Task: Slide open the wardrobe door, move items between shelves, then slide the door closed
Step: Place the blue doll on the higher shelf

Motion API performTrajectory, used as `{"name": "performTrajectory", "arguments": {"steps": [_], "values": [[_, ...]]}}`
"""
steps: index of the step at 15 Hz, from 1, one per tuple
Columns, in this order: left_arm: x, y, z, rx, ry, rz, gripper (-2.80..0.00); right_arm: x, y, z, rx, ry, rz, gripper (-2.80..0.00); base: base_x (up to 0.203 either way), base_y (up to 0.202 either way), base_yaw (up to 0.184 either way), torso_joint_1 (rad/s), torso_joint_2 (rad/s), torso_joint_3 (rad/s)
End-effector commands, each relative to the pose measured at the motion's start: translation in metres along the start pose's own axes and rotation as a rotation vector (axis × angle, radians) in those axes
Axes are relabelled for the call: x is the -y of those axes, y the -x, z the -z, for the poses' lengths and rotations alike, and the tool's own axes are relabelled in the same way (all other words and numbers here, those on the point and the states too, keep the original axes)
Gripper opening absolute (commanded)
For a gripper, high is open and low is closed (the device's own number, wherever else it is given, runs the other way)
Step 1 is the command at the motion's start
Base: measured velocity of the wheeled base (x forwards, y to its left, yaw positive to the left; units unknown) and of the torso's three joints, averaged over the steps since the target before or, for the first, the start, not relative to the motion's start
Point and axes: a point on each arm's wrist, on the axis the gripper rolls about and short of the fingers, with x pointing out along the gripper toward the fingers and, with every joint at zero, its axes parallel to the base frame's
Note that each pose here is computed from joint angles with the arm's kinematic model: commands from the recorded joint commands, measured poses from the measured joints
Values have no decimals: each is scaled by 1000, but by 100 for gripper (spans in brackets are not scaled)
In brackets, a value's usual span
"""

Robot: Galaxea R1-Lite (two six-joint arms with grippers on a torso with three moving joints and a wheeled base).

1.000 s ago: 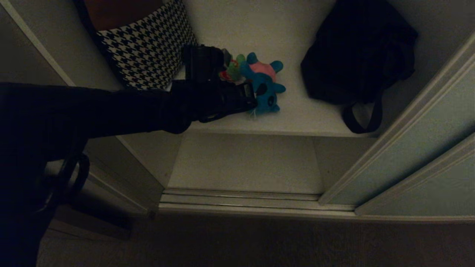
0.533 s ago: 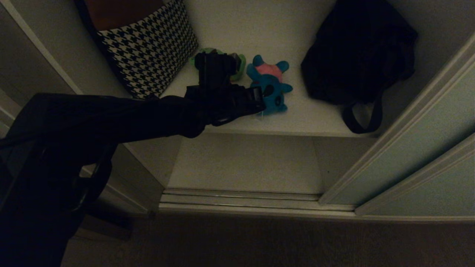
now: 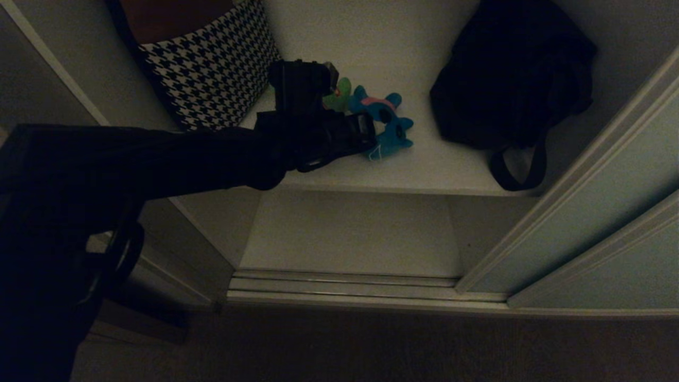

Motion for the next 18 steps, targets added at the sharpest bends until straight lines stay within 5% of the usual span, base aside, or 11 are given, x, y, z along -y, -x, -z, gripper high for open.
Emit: {"name": "performTrajectory", "arguments": {"steps": [1,3,5,6,13,16,18], "values": [[7,24,-22,44,-26,-10,0,0,0,0,3,0,-1,-280,0,0,0,0,0,0],[5,35,-21,30,-164,-55,0,0,0,0,2,0,0,-280,0,0,0,0,0,0],[3,48,-26,34,-194,-93,0,0,0,0,2,0,0,-280,0,0,0,0,0,0],[4,60,-33,49,-195,-112,-280,0,0,0,2,0,0,-280,0,0,0,0,0,0],[8,221,-97,225,-221,-192,-280,0,0,0,3,0,-1,-280,0,0,0,0,0,0],[12,328,-82,211,-236,-251,-280,0,0,0,2,0,0,-280,0,0,0,0,0,0],[9,394,-48,151,-236,-331,-280,0,0,0,3,0,-1,-280,0,0,0,0,0,0]]}}
